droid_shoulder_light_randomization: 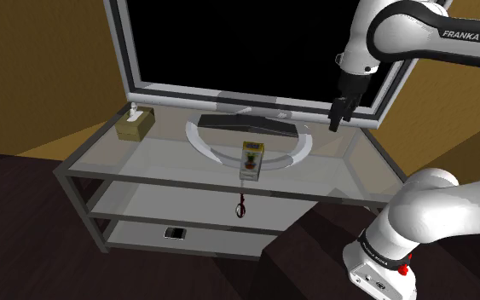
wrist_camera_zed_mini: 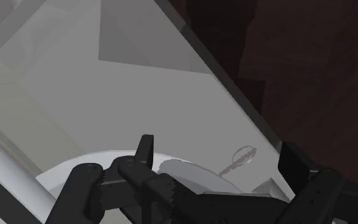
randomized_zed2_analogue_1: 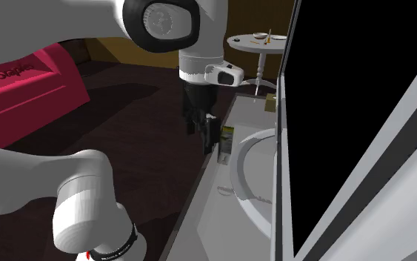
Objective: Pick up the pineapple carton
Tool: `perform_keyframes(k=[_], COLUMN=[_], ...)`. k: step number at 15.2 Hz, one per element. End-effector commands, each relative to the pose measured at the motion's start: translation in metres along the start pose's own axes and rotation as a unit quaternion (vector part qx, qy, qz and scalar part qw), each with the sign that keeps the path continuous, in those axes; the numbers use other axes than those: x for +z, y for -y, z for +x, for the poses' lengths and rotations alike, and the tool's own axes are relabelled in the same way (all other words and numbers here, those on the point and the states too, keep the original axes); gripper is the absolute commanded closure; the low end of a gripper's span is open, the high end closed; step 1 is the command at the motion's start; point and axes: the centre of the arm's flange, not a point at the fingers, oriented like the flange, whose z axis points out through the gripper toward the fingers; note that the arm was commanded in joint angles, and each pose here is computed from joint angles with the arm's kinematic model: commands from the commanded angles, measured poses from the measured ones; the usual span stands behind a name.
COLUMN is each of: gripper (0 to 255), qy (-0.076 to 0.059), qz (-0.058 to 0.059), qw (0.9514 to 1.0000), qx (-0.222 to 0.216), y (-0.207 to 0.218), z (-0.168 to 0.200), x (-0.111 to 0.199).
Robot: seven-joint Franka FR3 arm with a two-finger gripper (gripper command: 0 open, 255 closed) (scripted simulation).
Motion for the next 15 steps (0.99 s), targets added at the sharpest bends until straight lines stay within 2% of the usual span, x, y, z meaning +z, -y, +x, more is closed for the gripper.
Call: perform_keyframes(k=[1,4,8,11,15], gripper=[0,0,0,0,0], qy=[0.000,-0.006,-0.013,-0.019,-0.026], qz=[0.000,0.001,0.003,0.004,0.006], qw=[1.0000,0.9992,0.9957,0.9911,0.9827], qx=[0.000,-0.040,-0.092,-0.131,-0.183], y=[0.000,0.014,0.037,0.056,0.086], z=[0.000,0.031,0.070,0.098,0.133], x=[0.000,0.018,0.040,0.057,0.079])
